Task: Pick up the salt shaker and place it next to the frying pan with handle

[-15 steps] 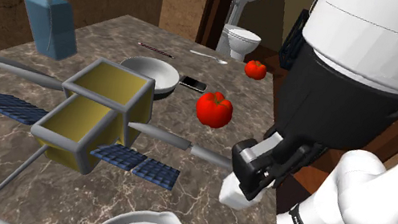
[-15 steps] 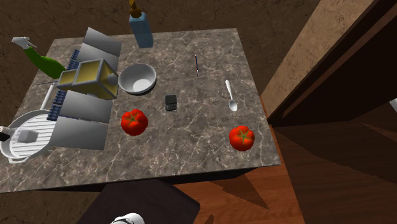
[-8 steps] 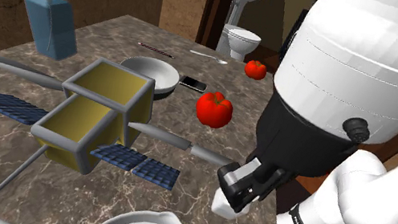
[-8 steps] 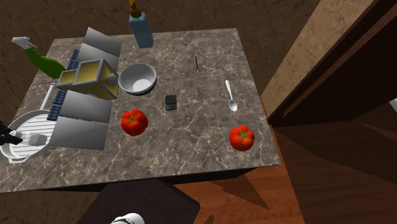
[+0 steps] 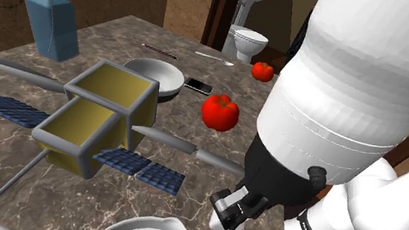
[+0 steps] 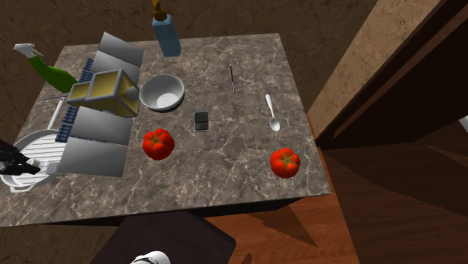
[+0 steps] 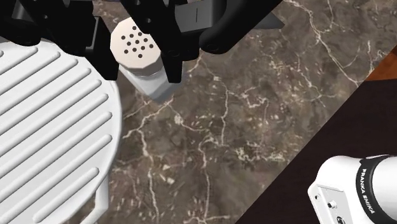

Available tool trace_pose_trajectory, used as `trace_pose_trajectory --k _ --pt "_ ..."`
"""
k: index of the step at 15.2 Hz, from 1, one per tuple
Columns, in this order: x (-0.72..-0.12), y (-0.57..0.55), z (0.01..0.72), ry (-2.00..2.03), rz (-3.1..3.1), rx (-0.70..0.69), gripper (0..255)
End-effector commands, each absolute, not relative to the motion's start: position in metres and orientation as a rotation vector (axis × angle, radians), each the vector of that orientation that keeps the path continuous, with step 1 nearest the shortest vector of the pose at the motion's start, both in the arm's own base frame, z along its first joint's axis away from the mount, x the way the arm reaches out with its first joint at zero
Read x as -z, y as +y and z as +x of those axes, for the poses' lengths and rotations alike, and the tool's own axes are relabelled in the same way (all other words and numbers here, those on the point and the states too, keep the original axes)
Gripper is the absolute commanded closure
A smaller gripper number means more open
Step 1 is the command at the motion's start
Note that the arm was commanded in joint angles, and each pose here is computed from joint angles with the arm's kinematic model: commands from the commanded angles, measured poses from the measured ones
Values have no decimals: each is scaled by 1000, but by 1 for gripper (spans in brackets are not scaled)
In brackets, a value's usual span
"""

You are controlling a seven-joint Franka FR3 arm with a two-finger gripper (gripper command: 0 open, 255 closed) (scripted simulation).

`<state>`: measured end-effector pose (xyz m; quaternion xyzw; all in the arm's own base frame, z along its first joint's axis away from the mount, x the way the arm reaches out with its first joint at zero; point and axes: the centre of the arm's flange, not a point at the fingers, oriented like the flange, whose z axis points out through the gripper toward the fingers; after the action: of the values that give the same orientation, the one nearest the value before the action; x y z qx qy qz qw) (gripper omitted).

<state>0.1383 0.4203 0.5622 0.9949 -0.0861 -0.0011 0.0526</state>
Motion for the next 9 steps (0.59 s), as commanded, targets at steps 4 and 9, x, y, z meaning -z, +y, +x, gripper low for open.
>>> trace_pose_trajectory --k 4,9 --pt "-535 420 138 -262 3026 3 255" --pt "-517 420 138 -262 3026 3 255"
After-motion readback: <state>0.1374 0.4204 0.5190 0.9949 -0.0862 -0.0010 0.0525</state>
